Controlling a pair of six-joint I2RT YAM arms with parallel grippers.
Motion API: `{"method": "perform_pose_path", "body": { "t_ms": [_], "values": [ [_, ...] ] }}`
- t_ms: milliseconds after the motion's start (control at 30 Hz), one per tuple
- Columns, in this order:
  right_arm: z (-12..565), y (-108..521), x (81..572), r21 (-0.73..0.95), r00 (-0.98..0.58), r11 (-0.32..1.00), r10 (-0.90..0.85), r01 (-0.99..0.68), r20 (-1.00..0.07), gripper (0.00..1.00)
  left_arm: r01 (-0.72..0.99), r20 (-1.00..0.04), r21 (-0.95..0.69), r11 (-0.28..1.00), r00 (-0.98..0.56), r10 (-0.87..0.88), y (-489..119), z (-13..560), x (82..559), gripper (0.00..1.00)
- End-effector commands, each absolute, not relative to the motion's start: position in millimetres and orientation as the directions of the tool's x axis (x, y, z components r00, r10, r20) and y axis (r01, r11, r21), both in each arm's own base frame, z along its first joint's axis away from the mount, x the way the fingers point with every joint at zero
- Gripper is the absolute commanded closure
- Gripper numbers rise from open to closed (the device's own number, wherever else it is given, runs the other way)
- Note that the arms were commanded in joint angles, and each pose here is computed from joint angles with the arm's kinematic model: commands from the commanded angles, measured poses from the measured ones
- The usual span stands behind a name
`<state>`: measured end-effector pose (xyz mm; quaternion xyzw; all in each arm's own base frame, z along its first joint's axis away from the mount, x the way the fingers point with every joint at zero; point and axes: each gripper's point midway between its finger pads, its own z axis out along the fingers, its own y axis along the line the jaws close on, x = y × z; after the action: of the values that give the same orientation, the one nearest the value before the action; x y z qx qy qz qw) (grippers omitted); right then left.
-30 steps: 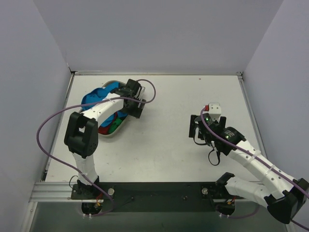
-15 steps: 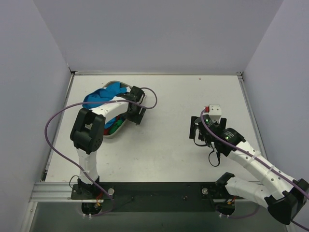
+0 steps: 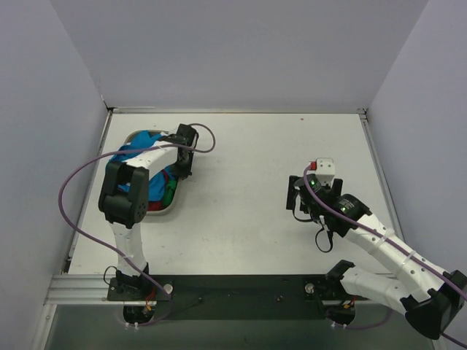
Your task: Fold and stack the t-shirts
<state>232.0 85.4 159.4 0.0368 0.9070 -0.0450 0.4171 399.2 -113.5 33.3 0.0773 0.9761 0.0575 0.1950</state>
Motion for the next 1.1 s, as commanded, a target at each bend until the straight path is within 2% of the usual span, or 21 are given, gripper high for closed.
{"method": "perform_pose_path", "body": {
  "t_ms": [0,167,233,300,333,367,533,833,1067],
  "values": [
    [156,82,229,-0.072,-0.652,0.990,0.025,0.121,-0.758,0.00,-0.043,-0.392,0.169,0.985,-0.919,0.027,-73,35,413,1.00],
    [152,85,228,-0.061,-0.652,0.991,0.034,0.123,-0.757,0.00,-0.083,-0.396,0.183,0.980,-0.918,-0.004,-56,35,438,1.00],
    [149,86,227,-0.061,-0.655,0.990,0.035,0.124,-0.755,0.00,-0.085,-0.434,0.190,0.978,-0.901,0.006,-56,48,458,1.00],
    [149,88,227,-0.059,-0.656,0.991,0.034,0.119,-0.754,0.00,-0.067,-0.414,0.209,0.976,-0.910,0.026,-54,43,467,1.00],
    [150,90,227,-0.050,-0.655,0.992,0.039,0.116,-0.754,0.00,-0.077,-0.449,0.195,0.978,-0.893,0.020,-53,55,484,1.00],
    [152,92,227,-0.046,-0.653,0.993,0.038,0.112,-0.756,0.00,-0.065,-0.419,0.203,0.977,-0.907,0.027,-50,44,486,1.00],
    [160,96,227,-0.037,-0.635,0.994,0.034,0.098,-0.772,0.00,-0.073,-0.445,0.131,0.989,-0.896,-0.007,-41,40,521,1.00],
    [158,109,224,-0.038,-0.648,0.998,0.006,0.054,-0.762,0.00,-0.134,-0.455,0.081,0.988,-0.886,-0.083,13,27,547,1.00],
    [152,117,228,-0.073,-0.660,0.996,-0.027,0.042,-0.751,0.00,-0.215,-0.448,-0.043,0.976,-0.869,-0.211,60,14,557,1.00]
  ]
}}
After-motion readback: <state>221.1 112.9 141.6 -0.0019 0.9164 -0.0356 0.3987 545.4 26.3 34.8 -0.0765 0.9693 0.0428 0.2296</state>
